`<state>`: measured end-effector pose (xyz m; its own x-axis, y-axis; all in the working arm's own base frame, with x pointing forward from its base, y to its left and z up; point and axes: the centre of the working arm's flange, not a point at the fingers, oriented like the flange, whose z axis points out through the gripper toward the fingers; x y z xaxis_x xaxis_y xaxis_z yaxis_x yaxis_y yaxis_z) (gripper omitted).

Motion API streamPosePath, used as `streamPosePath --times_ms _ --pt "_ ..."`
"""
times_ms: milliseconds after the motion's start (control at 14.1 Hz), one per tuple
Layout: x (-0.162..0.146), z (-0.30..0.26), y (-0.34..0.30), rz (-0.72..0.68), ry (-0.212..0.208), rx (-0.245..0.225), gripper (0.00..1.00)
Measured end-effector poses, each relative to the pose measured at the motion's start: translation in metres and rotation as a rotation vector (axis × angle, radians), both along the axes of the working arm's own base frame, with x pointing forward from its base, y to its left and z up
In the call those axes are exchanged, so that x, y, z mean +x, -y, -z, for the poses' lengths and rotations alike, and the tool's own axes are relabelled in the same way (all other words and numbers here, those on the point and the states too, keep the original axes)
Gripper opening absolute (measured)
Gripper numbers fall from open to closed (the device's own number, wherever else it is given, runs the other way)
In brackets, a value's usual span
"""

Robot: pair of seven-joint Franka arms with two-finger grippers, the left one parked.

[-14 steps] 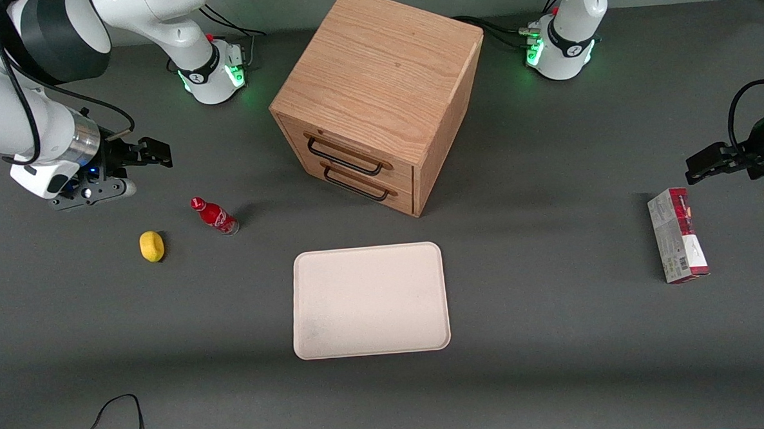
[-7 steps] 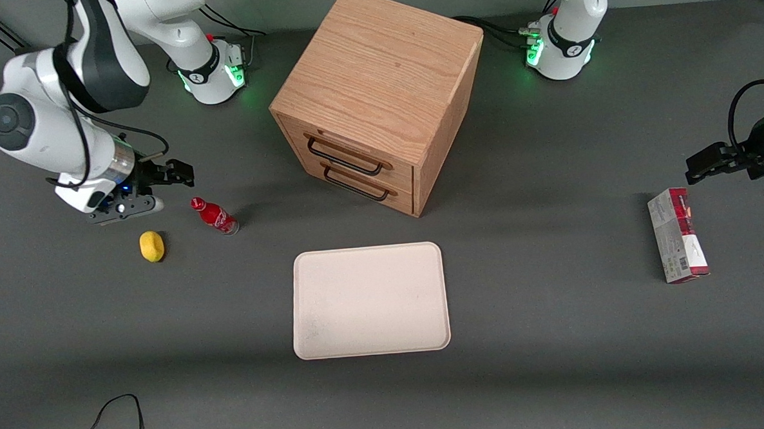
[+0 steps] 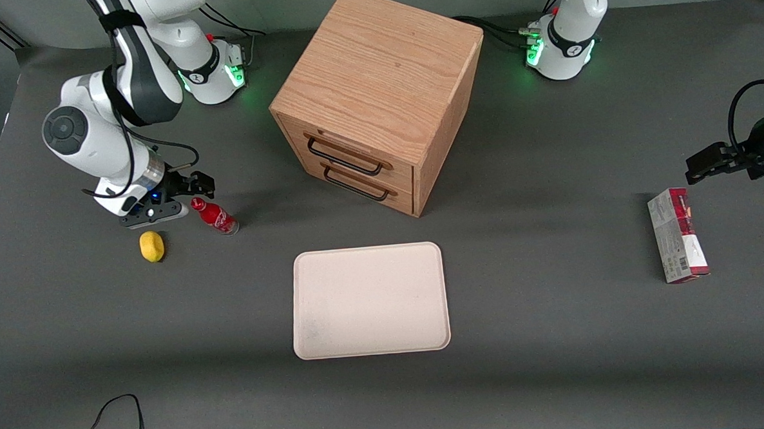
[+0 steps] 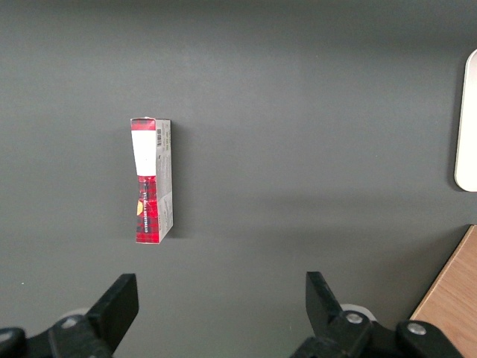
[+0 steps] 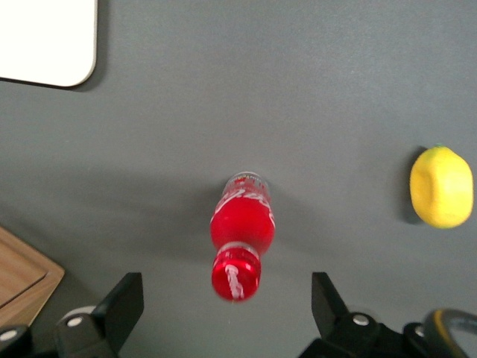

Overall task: Place coke bottle on tray
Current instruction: 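Move the open right gripper down over the red Coca-Cola bottle, then close the right gripper on the bottle's body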

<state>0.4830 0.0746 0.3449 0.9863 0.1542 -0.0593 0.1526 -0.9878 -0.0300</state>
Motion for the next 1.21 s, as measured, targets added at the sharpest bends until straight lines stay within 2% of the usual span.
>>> streamPosePath --times_ms 284,710,923,994,1206 --pt "0.003 0.025 0.000 0.001 -0.001 -0.005 1.00" --pt "0.003 0.027 0.000 0.002 0.000 -0.006 1.00" --pt "0.003 0.027 0.000 0.002 0.000 -0.006 0.96" --pt "0.003 0.027 0.000 0.002 0.000 -0.006 0.92" --pt "0.003 0.027 0.000 0.002 0.000 -0.006 0.59"
